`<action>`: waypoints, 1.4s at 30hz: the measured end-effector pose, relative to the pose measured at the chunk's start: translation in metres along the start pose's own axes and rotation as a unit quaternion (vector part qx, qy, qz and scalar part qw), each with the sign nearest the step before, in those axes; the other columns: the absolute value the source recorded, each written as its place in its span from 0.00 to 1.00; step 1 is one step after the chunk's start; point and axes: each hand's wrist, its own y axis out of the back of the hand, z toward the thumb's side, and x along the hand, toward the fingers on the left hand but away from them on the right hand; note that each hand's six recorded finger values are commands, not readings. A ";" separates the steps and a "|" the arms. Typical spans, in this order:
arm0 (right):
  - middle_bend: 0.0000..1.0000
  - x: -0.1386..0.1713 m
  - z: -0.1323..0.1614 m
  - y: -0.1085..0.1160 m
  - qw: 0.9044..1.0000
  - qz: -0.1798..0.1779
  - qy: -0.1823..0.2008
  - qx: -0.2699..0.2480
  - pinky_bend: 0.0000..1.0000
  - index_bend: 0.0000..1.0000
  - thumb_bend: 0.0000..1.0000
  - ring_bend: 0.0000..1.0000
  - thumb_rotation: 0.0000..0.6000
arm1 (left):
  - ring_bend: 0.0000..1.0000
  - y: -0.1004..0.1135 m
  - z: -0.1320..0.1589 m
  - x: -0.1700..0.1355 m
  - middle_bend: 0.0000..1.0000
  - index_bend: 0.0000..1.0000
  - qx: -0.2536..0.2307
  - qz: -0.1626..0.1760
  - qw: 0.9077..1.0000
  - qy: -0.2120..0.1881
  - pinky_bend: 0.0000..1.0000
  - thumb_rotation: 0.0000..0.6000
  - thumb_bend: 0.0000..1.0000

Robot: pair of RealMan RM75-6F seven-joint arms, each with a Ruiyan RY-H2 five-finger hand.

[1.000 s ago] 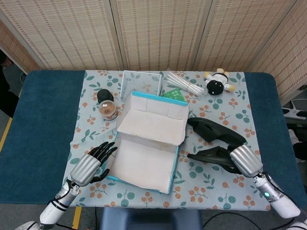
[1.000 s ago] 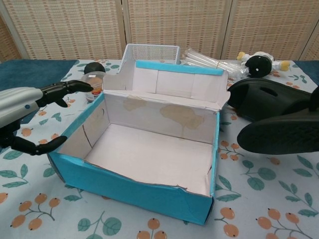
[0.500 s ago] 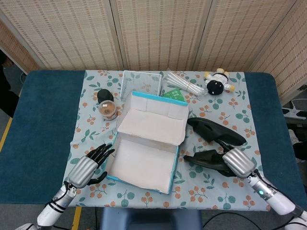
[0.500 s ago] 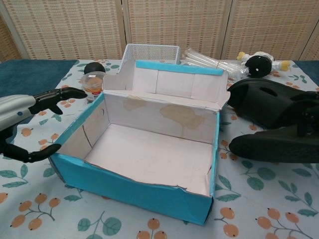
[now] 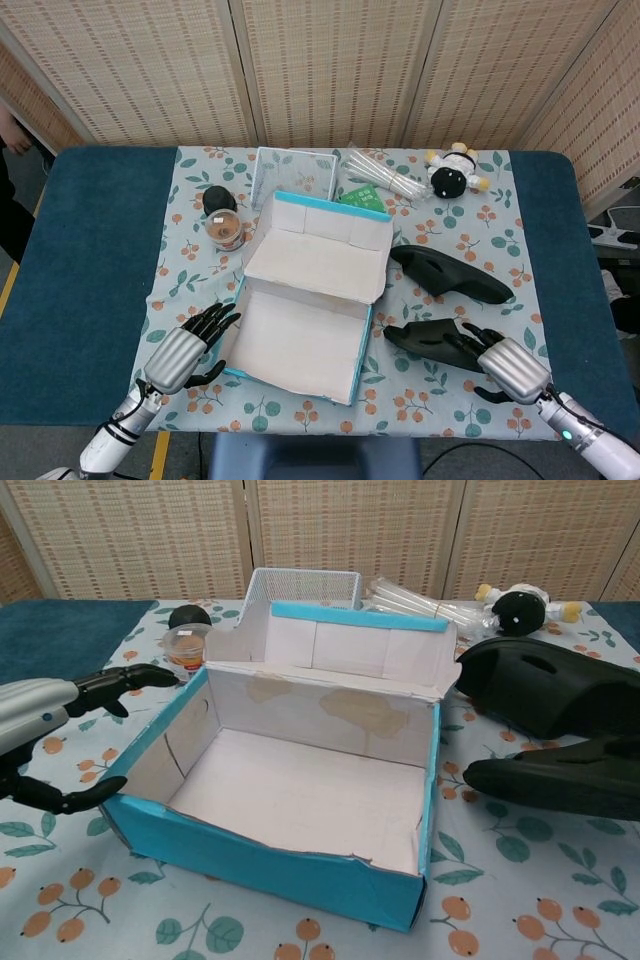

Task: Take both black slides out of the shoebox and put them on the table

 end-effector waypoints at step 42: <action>0.00 -0.128 -0.107 0.073 0.973 0.025 -0.163 -0.159 0.25 0.00 0.18 0.00 0.86 | 0.00 -0.007 0.002 0.009 0.00 0.00 0.006 -0.012 1.000 -0.002 0.23 1.00 0.41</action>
